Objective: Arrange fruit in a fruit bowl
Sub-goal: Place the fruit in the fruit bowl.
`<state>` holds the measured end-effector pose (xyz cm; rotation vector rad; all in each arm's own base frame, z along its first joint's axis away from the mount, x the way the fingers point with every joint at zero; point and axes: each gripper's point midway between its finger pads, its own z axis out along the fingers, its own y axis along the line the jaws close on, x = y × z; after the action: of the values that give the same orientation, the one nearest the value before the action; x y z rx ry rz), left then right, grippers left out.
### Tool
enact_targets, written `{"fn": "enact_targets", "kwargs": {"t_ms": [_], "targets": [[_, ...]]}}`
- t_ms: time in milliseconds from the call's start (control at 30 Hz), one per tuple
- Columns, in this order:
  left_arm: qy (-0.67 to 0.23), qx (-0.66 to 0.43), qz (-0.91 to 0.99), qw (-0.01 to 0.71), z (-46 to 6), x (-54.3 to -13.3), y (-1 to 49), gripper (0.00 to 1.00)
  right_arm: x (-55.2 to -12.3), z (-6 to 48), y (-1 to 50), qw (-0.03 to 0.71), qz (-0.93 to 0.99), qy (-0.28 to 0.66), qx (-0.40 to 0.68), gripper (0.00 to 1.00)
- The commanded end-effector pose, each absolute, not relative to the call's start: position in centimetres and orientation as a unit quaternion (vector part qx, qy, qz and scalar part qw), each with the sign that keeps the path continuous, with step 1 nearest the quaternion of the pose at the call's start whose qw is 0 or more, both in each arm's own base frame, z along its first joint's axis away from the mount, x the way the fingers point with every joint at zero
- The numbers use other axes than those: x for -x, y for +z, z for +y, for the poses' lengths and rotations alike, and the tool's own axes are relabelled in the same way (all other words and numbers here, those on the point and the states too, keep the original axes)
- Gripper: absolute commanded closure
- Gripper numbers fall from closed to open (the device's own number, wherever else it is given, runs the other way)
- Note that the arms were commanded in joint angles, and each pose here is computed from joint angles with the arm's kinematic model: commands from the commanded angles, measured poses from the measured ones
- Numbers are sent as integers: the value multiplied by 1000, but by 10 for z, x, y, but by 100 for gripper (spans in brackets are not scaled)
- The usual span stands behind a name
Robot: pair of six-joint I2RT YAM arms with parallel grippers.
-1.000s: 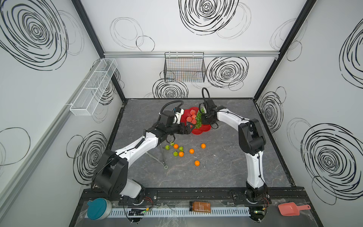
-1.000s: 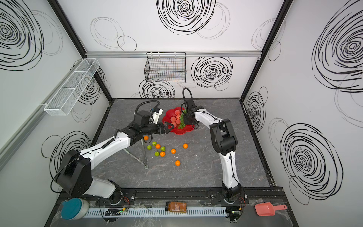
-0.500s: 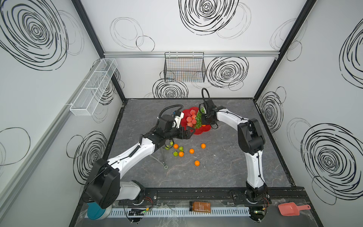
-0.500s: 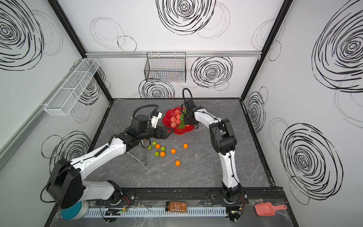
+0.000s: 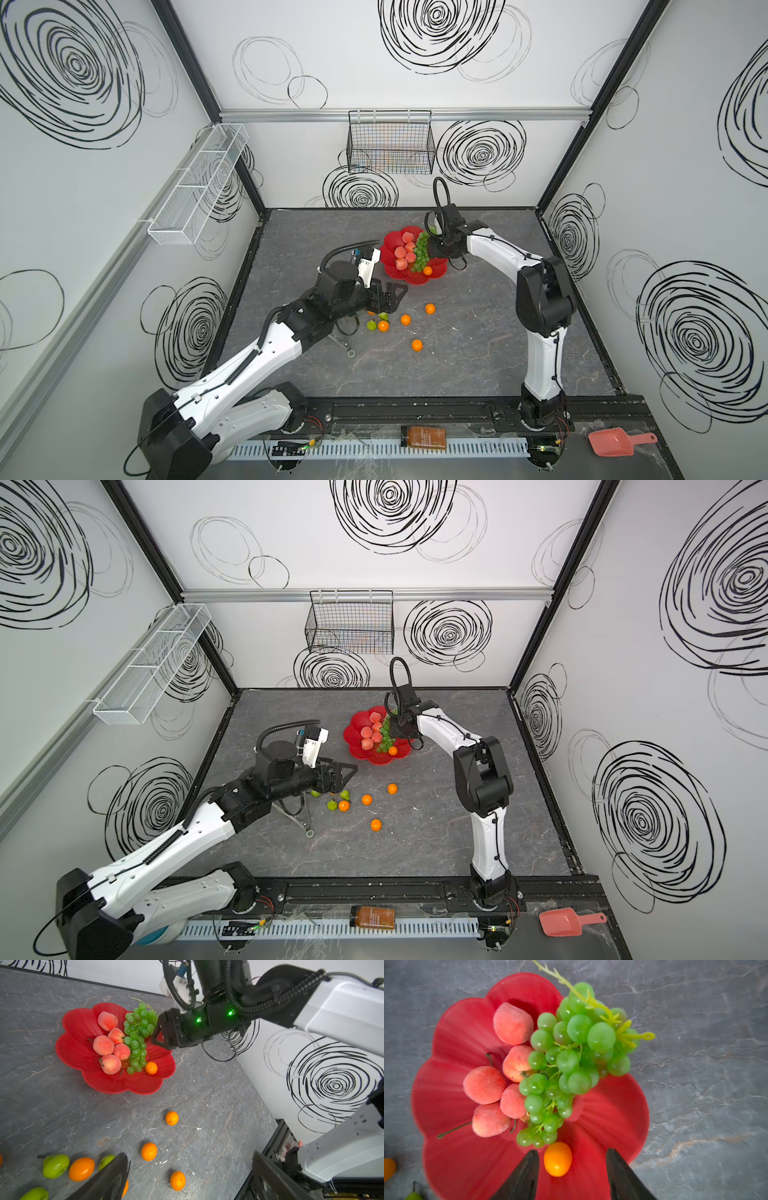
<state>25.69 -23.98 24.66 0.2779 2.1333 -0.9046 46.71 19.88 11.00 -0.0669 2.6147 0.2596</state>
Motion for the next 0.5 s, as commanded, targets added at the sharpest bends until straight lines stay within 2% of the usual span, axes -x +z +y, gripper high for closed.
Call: {"fn": "enact_targets", "kwargs": {"t_ms": [0, 300, 467], "targets": [[-335, -86, 853, 391, -225, -247, 236, 4, -452, 200, 143, 285, 951, 118, 22, 44], [-343, -66, 857, 378, -213, -207, 216, 4, -374, 222, 155, 307, 938, 141, 74, 46], [-349, -60, 861, 364, -214, -191, 198, 4, -330, 228, 134, 281, 946, 139, 84, 50]]}}
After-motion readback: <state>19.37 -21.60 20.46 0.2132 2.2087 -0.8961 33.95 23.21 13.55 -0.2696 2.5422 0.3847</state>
